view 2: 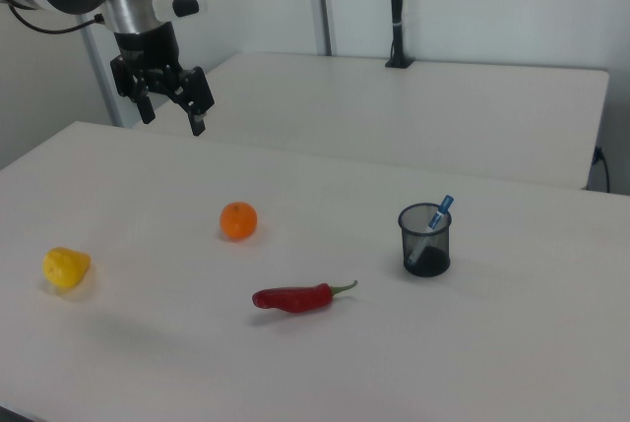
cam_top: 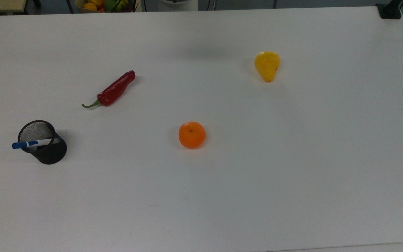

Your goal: Take marker pen

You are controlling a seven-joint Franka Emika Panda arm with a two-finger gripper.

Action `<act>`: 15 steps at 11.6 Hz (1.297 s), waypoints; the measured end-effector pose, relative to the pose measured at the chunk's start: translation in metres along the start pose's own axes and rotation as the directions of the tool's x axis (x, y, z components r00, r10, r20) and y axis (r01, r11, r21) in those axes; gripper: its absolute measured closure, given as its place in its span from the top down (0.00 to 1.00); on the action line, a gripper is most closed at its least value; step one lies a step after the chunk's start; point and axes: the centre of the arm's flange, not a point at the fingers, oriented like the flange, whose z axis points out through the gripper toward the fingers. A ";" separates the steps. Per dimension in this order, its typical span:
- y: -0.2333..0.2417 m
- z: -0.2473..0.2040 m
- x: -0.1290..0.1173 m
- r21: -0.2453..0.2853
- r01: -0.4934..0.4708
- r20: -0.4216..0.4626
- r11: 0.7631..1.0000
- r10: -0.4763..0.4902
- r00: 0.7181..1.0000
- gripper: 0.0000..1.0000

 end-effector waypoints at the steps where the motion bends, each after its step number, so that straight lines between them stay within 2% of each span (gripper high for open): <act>1: 0.002 0.000 0.000 0.000 -0.003 -0.001 1.000 0.003 1.000 1.00; 4: 0.018 -0.005 0.002 -0.004 -0.029 -0.035 1.000 0.029 0.999 1.00; 7: 0.049 -0.011 0.017 -0.019 -0.080 -0.170 0.997 0.076 0.982 1.00; 12: 0.123 0.007 0.045 -0.057 -0.199 -0.353 0.978 0.166 0.921 1.00; 15: 0.152 0.018 0.055 -0.077 -0.242 -0.425 0.967 0.188 0.885 1.00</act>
